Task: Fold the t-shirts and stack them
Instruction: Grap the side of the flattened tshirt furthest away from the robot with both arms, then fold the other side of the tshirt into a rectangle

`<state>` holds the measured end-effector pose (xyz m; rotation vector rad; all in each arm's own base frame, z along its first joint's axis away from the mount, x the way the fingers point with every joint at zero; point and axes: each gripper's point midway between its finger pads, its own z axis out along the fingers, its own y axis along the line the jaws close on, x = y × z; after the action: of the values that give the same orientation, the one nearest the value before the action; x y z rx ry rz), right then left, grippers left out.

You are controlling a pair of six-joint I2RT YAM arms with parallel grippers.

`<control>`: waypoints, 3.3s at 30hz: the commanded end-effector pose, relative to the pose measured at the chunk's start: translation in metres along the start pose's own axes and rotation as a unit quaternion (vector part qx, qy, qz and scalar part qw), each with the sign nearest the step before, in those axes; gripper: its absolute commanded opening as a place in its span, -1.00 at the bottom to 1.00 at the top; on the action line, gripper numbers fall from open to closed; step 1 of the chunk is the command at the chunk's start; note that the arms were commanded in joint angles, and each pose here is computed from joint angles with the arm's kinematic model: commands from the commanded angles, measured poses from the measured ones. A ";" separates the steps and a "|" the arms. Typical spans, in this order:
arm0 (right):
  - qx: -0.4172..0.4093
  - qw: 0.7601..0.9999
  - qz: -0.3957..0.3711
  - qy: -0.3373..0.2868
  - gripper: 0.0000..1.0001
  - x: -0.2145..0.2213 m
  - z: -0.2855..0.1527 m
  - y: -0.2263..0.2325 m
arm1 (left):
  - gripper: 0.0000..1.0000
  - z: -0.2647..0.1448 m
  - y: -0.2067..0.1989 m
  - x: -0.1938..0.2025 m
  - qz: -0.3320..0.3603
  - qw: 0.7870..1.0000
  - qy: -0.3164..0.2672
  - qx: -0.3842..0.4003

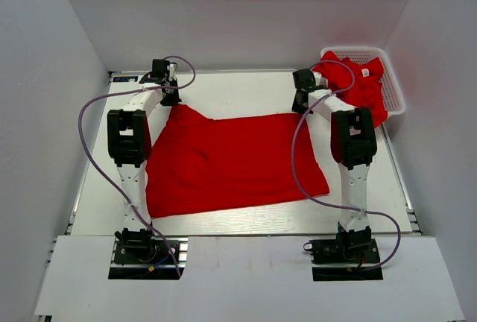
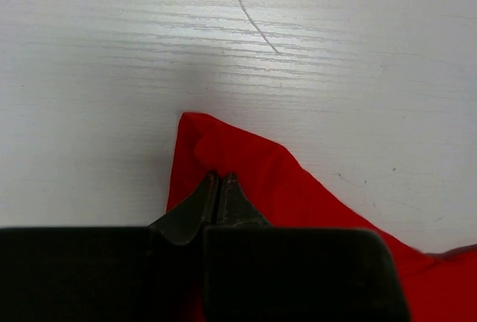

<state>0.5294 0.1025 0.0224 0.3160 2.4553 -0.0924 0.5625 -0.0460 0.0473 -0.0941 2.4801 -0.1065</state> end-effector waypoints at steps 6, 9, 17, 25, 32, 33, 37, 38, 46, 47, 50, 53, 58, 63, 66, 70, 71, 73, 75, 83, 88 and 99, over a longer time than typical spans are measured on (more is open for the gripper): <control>-0.018 0.998 -0.028 -0.055 -1.00 -0.032 -0.005 0.008 | -1.00 -0.058 -0.018 -0.048 -0.004 0.997 -0.069 0.034; -0.025 0.997 -0.035 -0.064 -1.00 -0.033 -0.015 0.006 | -1.00 -0.073 -0.018 -0.047 -0.008 0.997 -0.073 0.035; -0.066 0.991 -0.033 -0.110 -1.00 -0.043 -0.060 0.007 | -1.00 -0.114 -0.021 -0.003 -0.063 0.995 -0.055 0.046; -0.069 0.989 -0.041 -0.123 -1.00 -0.040 -0.083 -0.003 | -1.00 -0.165 -0.026 0.068 -0.133 0.988 -0.025 0.073; -0.077 0.988 -0.045 -0.129 -1.00 -0.033 -0.098 -0.010 | -1.00 -0.222 -0.034 0.098 -0.169 0.980 -0.037 0.097; -0.080 0.987 -0.047 -0.133 -1.00 -0.035 -0.104 -0.011 | -1.00 -0.228 -0.036 0.098 -0.173 0.978 -0.042 0.106; -0.078 0.986 -0.047 -0.136 -1.00 -0.031 -0.110 -0.017 | -1.00 -0.249 -0.033 0.124 -0.179 0.978 -0.029 0.101; -0.082 0.986 -0.047 -0.139 -1.00 -0.032 -0.114 -0.016 | -1.00 -0.252 -0.029 0.134 -0.181 0.979 -0.017 0.092; -0.086 0.986 -0.051 -0.131 -1.00 -0.024 -0.122 -0.021 | -1.00 -0.273 -0.027 0.195 -0.185 0.977 0.034 0.097; -0.088 0.986 -0.051 -0.129 -1.00 -0.022 -0.122 -0.020 | -1.00 -0.273 -0.026 0.205 -0.186 0.977 0.046 0.092; -0.085 0.987 -0.053 -0.126 -1.00 -0.020 -0.123 -0.022 | -1.00 -0.277 -0.024 0.224 -0.188 0.976 0.067 0.090; -0.083 0.988 -0.055 -0.120 -1.00 -0.017 -0.122 -0.023 | -1.00 -0.282 -0.031 0.243 -0.190 0.972 0.086 0.113; -0.089 0.988 -0.057 -0.115 -1.00 -0.016 -0.121 -0.021 | -1.00 -0.294 -0.040 0.265 -0.193 0.964 0.112 0.146; -0.088 0.988 -0.060 -0.110 -1.00 -0.016 -0.118 -0.021 | -1.00 -0.290 -0.034 0.290 -0.188 0.963 0.140 0.132; -0.090 0.989 -0.062 -0.103 -1.00 -0.011 -0.115 -0.020 | -1.00 -0.280 -0.038 0.310 -0.187 0.958 0.160 0.150; -0.092 0.989 -0.064 -0.094 -1.00 -0.005 -0.112 -0.019 | -0.04 -0.280 -0.042 0.310 -0.184 0.955 0.166 0.161; -0.089 0.990 -0.064 -0.092 -1.00 -0.004 -0.111 -0.021 | 0.44 -0.280 -0.040 0.307 -0.182 0.958 0.160 0.155; -0.085 0.990 -0.063 -0.091 -1.00 -0.002 -0.111 -0.023 | 0.99 -0.281 -0.039 0.305 -0.182 0.959 0.159 0.150; -0.081 0.991 -0.064 -0.089 -1.00 0.000 -0.112 -0.026 | 1.00 -0.283 -0.040 0.295 -0.179 0.961 0.143 0.156; -0.073 0.992 -0.058 -0.083 -1.00 0.011 -0.114 -0.033 | 1.00 -0.270 -0.037 0.211 -0.171 0.974 0.018 0.144; -0.058 0.994 -0.052 -0.076 -1.00 0.021 -0.110 -0.041 | 1.00 -0.247 -0.037 0.187 -0.170 0.976 0.004 0.135; -0.040 0.997 -0.032 -0.057 -1.00 0.047 -0.116 -0.058 | 1.00 -0.205 -0.021 0.169 -0.187 0.979 0.002 0.077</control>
<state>0.4087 0.0803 0.0653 0.1364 2.4058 -0.0263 0.2751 -0.0765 0.0909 -0.4843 2.5322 -0.4819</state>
